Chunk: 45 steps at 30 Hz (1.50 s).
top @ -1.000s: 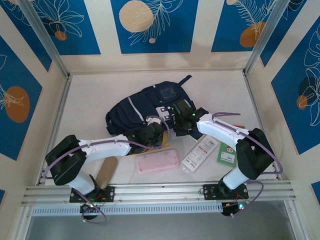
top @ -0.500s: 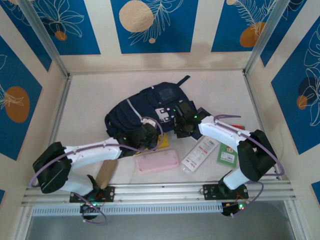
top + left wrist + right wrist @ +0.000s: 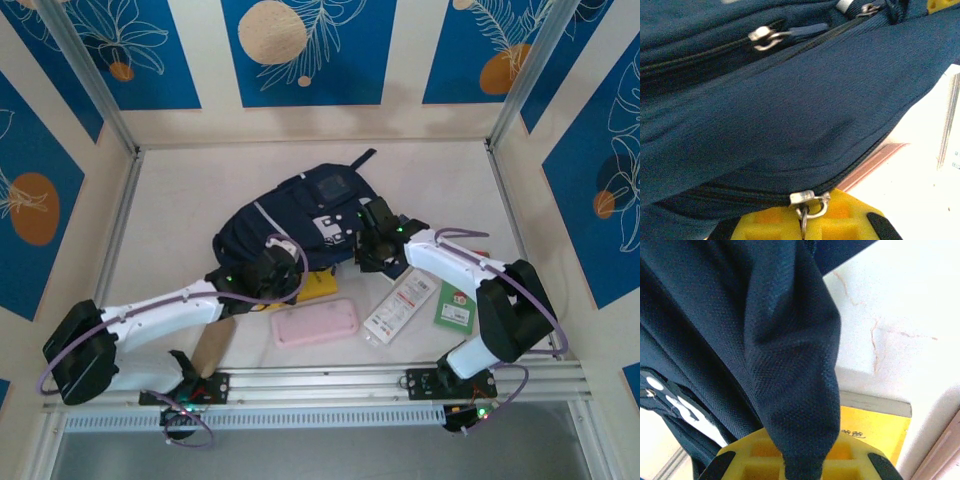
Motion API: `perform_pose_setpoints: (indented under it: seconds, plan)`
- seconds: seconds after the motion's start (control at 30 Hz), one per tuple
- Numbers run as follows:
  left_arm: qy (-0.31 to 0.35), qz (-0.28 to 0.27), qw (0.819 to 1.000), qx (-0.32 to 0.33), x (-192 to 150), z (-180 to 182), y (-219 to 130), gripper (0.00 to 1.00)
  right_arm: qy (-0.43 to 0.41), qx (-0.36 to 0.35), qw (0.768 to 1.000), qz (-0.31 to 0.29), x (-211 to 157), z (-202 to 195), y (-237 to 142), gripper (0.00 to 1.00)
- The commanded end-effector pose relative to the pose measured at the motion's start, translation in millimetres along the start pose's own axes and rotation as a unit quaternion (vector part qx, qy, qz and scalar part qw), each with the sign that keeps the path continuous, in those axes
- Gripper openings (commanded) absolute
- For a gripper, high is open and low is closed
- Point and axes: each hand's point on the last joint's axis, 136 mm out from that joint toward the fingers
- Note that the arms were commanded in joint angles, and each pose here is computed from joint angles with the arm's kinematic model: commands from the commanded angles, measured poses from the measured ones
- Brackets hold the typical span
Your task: Pack the student bag
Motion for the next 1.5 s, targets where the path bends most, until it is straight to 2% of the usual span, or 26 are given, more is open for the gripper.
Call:
perform_pose_setpoints:
  seconds: [0.0,0.17,0.3,0.4,0.47,0.53,0.63,0.7,0.83,0.9,0.97,1.03,1.13,1.23,1.37,1.47]
  plan:
    - [-0.005,0.046,0.998,0.042,-26,31,-10,0.00,0.009,0.000,0.998,-0.059,39,12,-4,0.00]
    - [-0.031,0.058,0.997,0.026,-31,36,-14,0.00,-0.059,-0.023,0.995,-0.079,56,23,-5,0.00]
    - [-0.039,0.081,0.996,0.019,-39,36,-11,0.00,-0.077,-0.031,0.993,-0.083,66,26,-2,0.00]
    - [-0.042,0.094,0.995,0.009,-45,35,-10,0.00,-0.096,-0.032,0.991,-0.083,73,29,-2,0.00]
    - [-0.039,0.096,0.995,-0.010,-44,27,-7,0.00,-0.137,-0.021,0.988,-0.075,70,39,-3,0.01]
    - [-0.037,0.097,0.994,-0.030,-38,18,-3,0.00,-0.190,-0.013,0.980,-0.063,63,50,-5,0.11]
    - [-0.037,0.101,0.992,-0.062,-29,2,4,0.00,-0.252,-0.011,0.966,-0.054,57,58,-9,0.19]
    - [-0.033,0.097,0.992,-0.076,-22,-5,8,0.00,-0.293,-0.003,0.954,-0.059,56,62,-12,0.20]
    - [-0.018,0.086,0.993,-0.081,-11,-9,8,0.00,-0.346,-0.014,0.930,-0.126,73,56,-30,0.28]
    - [-0.014,0.079,0.994,-0.080,-8,-9,5,0.00,-0.377,-0.035,0.912,-0.158,80,54,-44,0.39]
    - [-0.011,0.077,0.993,-0.086,-8,-11,4,0.00,-0.418,-0.051,0.889,-0.180,78,56,-58,0.49]
    - [-0.007,0.075,0.992,-0.100,-8,-15,4,0.00,-0.448,-0.052,0.873,-0.184,69,55,-68,0.52]
    - [0.001,0.072,0.991,-0.112,-7,-19,3,0.00,-0.481,-0.017,0.868,-0.122,35,48,-71,0.46]
    - [0.006,0.062,0.991,-0.116,-4,-20,1,0.00,-0.468,0.001,0.883,-0.037,0,27,-70,0.42]
    - [0.013,0.048,0.992,-0.120,-1,-21,-3,0.00,-0.407,-0.006,0.910,0.079,-42,-9,-60,0.38]
    - [0.018,0.036,0.991,-0.129,1,-23,-6,0.00,-0.390,0.005,0.912,0.122,-68,-25,-53,0.40]
Point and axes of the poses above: each hand's point on the last joint's axis, 136 mm out from that joint toward the fingers, its own y axis out along the fingers, its own z axis along the line the jaws close on, x = y × z, and after that the axes turned 5 degrees about y, right-handed
